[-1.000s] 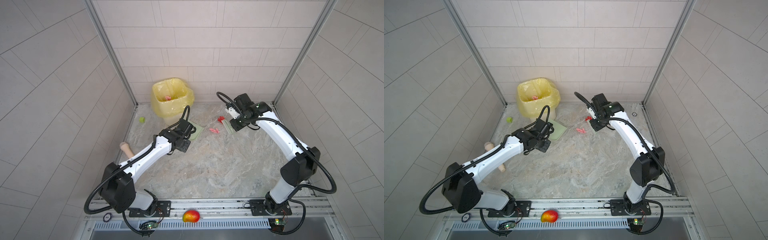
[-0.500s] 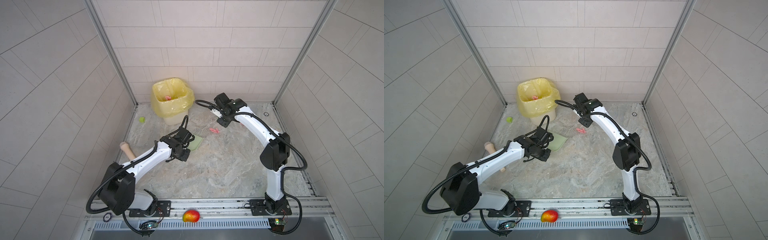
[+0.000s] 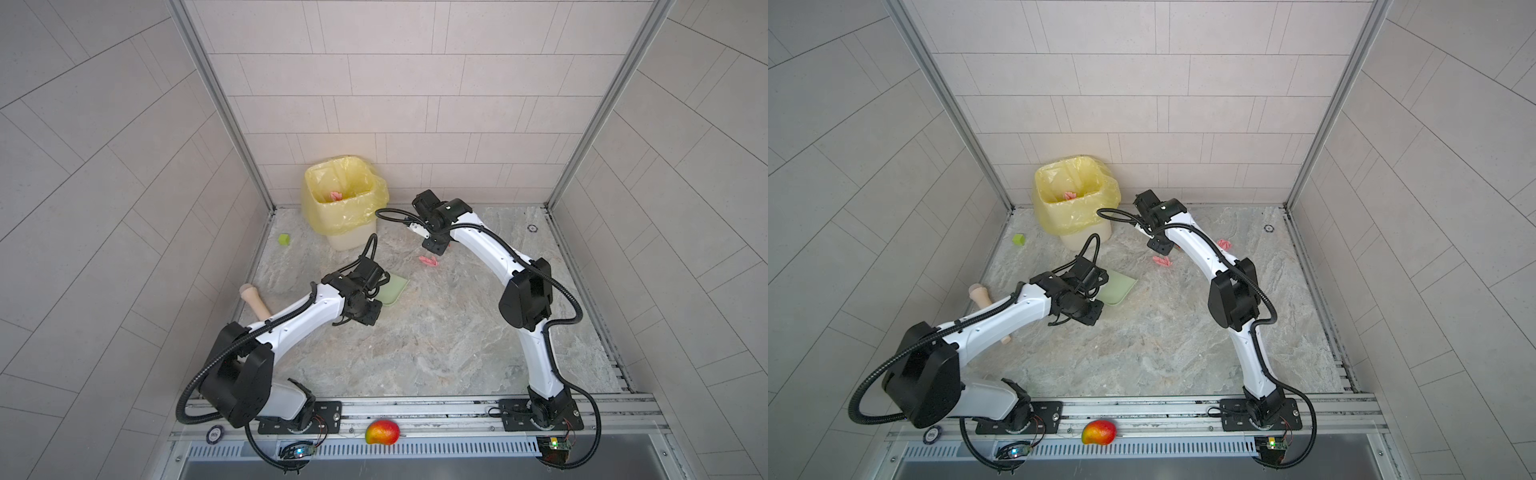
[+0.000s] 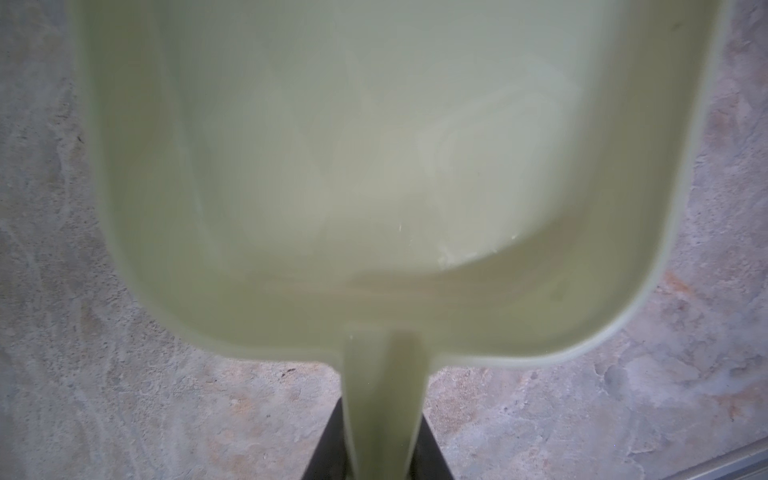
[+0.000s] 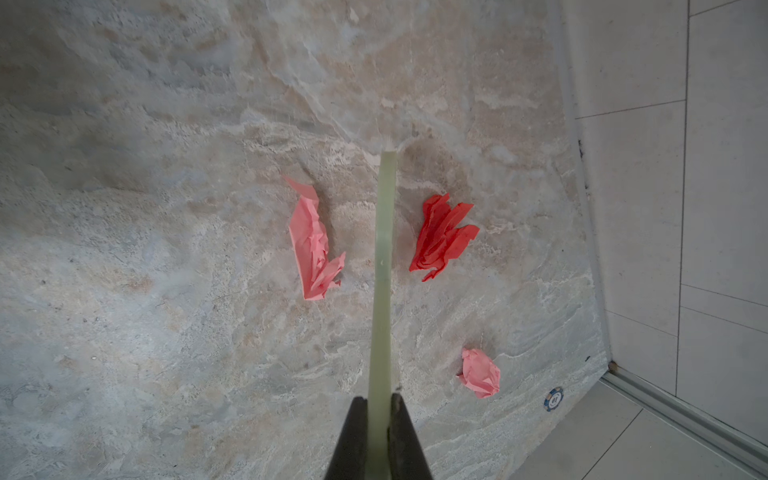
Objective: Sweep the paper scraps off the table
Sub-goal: 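Sweep the long pink scrap into the dustpan with the right gripper's brush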
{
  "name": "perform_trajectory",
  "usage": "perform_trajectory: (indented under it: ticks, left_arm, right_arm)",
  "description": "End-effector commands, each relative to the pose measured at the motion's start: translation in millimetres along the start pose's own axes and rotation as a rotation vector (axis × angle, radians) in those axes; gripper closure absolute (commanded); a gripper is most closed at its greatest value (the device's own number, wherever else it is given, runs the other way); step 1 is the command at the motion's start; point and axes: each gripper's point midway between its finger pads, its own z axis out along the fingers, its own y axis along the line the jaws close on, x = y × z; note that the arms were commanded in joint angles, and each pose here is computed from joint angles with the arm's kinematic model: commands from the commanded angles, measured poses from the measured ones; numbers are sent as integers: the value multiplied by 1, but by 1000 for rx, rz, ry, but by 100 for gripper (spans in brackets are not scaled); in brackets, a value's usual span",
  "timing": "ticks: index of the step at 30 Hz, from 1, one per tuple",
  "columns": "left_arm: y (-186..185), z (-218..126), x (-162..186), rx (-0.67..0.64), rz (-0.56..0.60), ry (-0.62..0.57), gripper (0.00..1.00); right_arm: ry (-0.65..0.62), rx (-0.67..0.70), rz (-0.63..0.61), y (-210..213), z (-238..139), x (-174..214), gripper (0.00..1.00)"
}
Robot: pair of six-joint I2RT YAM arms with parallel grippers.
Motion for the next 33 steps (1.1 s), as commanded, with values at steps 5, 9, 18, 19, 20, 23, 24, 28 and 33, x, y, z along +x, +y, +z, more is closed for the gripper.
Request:
perform_trajectory:
  ticks: [5,9,18,19,20,23,24,28,33]
  left_arm:
    - [1,2,8,-11,-35,33,100]
    - [4,3,14,-31,-44,59,100]
    - [3,6,29,-37,-60,102,100]
    - [2,6,31,-38,-55,108,100]
    - [1,7,32,-38,-51,113,100]
    - [-4,11,36,-39,-31,132,100]
    - [-6,13,38,-37,-23,142,100]
    - [-12,19,41,-31,20,171,100]
    - [-25,27,40,-2,134,195,100]
  right_arm:
    - [37,-90,-59,24,4,5,100]
    - [48,-130,-86,38,1,7,100]
    - [72,-252,-97,74,-26,17,100]
    - [78,-273,-94,80,-30,19,100]
    - [83,-295,-93,85,-34,21,100]
    - [88,-360,-70,98,-48,26,100]
    - [91,-371,-61,100,-53,28,100]
    - [118,-293,36,80,-65,36,100]
    - [140,-235,231,43,-70,46,100]
